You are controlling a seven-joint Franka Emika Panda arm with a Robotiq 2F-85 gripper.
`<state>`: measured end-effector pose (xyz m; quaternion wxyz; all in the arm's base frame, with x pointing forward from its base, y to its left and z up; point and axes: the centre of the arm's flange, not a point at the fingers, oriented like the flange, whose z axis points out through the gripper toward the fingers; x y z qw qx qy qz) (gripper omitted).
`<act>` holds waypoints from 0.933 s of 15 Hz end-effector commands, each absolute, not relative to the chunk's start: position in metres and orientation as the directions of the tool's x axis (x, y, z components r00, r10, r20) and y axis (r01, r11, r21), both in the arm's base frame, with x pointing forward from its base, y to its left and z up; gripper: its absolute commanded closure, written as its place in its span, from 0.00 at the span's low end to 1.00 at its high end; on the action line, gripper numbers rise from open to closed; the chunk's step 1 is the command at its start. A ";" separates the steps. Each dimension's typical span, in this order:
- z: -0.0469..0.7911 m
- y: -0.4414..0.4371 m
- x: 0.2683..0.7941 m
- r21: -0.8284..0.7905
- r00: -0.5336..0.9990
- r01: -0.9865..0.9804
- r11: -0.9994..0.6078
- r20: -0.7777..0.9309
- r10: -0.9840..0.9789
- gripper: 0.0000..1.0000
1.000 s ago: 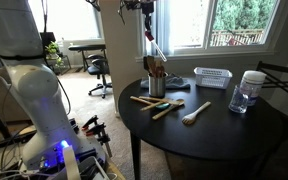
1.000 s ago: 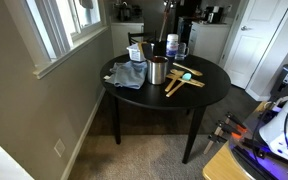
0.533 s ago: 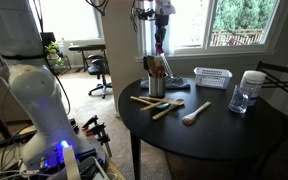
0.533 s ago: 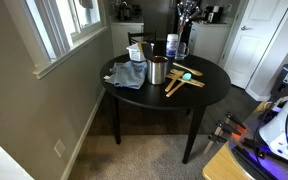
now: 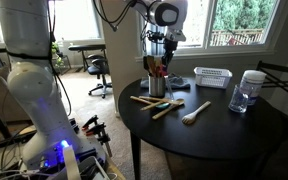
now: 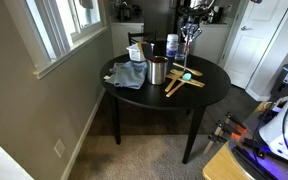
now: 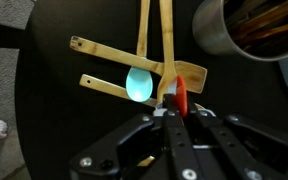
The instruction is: Take the plastic spoon out of the bucket
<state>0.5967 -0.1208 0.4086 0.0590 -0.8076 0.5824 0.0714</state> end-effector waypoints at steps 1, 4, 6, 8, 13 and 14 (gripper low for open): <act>0.388 -0.107 0.621 0.076 0.374 -0.922 -0.380 -0.087 -0.923 0.94; 0.384 -0.086 0.632 0.181 0.460 -0.876 -0.447 0.036 -0.887 0.94; 0.386 -0.067 0.638 0.233 0.533 -0.833 -0.503 0.089 -0.841 0.94; 0.386 -0.050 0.641 0.263 0.590 -0.794 -0.548 0.117 -0.798 0.94; 0.338 -0.052 0.652 0.336 0.634 -0.748 -0.572 0.109 -0.766 0.94; 0.324 -0.055 0.653 0.353 0.634 -0.742 -0.569 0.094 -0.768 0.94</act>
